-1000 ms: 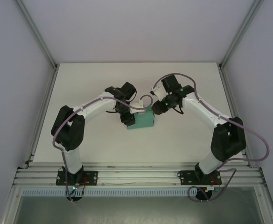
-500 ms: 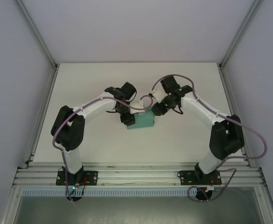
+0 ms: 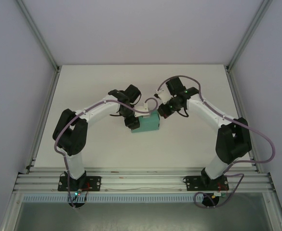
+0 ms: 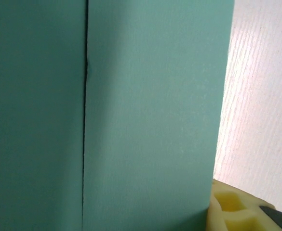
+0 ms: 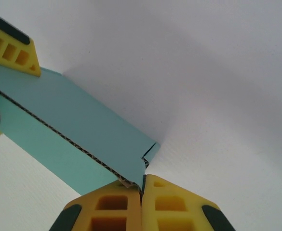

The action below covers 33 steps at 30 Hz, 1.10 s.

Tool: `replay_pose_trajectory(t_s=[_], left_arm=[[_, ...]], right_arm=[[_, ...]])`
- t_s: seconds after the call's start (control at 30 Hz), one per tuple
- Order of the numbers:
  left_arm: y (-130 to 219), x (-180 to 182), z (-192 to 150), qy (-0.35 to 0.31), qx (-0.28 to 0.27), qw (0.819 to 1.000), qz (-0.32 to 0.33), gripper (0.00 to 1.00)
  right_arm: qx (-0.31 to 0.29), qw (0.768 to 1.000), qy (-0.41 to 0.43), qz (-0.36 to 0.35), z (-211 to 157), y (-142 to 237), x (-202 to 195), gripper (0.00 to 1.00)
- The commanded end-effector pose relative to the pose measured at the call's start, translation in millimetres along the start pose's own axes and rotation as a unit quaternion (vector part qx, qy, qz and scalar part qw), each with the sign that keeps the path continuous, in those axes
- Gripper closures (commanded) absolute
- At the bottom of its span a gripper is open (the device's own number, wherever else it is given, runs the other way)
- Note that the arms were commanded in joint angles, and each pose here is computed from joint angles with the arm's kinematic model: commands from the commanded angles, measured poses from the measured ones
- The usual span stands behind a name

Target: Assemble paper box

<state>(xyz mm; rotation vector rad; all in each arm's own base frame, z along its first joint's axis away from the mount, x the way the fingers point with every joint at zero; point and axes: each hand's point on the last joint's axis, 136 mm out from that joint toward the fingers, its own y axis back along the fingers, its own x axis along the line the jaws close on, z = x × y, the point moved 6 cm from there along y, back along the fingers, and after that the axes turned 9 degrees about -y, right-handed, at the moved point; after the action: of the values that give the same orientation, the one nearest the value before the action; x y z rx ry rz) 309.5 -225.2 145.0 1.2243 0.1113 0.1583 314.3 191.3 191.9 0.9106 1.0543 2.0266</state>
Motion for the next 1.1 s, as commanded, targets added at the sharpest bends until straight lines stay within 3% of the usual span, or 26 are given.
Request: replay_pose_trajectory(t_s=[0.0,0.17,0.53,0.83,0.97,1.07], left_arm=[[-4.8,2.7,2.9,0.012,-0.006,1.0,0.019,0.75],[-10.6,5.7,3.6,0.023,-0.01,0.999,0.027,0.75],[-13.6,6.4,2.4,0.03,-0.008,0.999,0.028,0.72],[-10.3,11.5,7.4,0.046,-0.011,0.998,0.038,0.67],[-2.1,13.7,13.2,0.062,-0.018,0.997,0.045,0.47],[11.4,15.2,17.7,0.066,-0.025,0.995,0.065,0.24]], right_arm=[[-0.066,0.993,-0.097,0.015,10.3,2.6,12.0,1.0],[-0.145,0.968,-0.203,0.032,7.1,0.0,24.0,1.0],[-0.123,0.974,-0.189,-0.014,-42.3,-33.1,15.2,1.0],[-0.125,0.984,-0.122,-0.022,-94.0,-50.2,11.0,1.0],[-0.135,0.983,-0.123,-0.029,-94.8,-58.7,7.6,1.0],[-0.124,0.984,-0.117,-0.051,-96.6,-63.7,5.6,1.0]])
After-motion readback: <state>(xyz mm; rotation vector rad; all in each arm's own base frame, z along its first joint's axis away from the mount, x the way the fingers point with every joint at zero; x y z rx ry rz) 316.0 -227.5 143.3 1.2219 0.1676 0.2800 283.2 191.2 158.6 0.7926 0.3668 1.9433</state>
